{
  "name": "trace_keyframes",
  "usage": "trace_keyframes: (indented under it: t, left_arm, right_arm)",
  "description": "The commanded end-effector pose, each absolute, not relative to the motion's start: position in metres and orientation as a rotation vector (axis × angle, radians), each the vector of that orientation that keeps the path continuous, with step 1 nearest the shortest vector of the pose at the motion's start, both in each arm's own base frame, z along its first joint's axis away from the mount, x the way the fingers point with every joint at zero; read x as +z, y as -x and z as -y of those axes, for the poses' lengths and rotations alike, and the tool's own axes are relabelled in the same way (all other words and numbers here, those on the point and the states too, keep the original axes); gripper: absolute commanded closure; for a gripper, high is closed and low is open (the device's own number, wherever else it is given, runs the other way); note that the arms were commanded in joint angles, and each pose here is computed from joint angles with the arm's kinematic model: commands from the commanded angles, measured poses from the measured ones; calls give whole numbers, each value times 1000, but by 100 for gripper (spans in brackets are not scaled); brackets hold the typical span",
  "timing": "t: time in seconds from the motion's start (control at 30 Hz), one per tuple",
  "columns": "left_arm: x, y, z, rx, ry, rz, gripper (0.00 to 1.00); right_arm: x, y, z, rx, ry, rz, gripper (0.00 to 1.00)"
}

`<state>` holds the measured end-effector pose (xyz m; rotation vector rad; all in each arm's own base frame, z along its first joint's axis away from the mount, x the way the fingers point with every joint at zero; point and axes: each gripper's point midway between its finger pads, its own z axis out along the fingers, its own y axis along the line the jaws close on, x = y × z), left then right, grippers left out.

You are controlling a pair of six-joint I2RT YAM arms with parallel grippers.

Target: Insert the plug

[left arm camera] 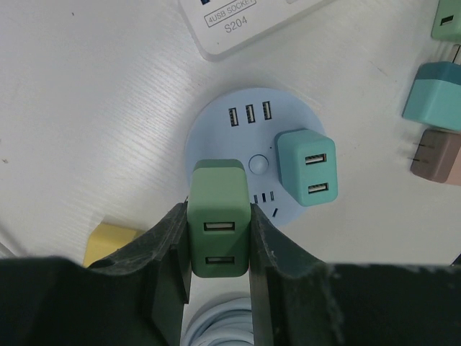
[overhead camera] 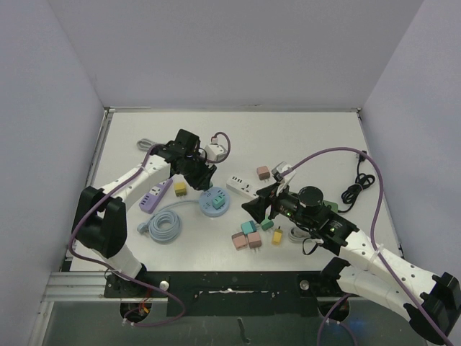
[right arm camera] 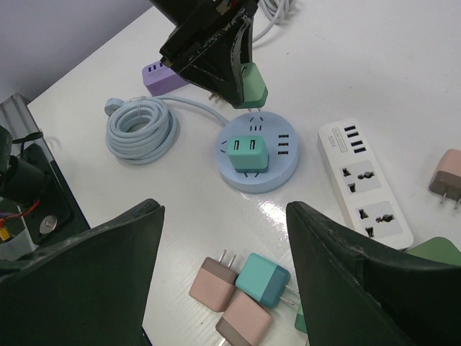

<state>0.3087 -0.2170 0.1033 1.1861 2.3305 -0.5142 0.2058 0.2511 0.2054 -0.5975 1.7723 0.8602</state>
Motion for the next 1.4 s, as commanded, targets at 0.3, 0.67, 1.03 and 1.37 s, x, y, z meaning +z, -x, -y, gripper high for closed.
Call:
trace_keyframes:
  t: [0.3, 0.67, 1.03, 1.37]
  left_arm:
    - [94, -321, 221, -365, -1227, -2379, 90]
    - [85, -311, 233, -456, -1164, -2400, 91]
    - [68, -304, 219, -384, -1138, -2502, 90]
    - [62, -303, 225, -420, -1145, -2488, 90]
  right_arm:
    - [216, -213, -264, 930, 558, -1733, 32]
    - [210, -213, -266, 933, 561, -1750, 32]
    - [202, -213, -264, 933, 545, -1772, 33]
    - [199, -214, -264, 932, 531, -1781, 33]
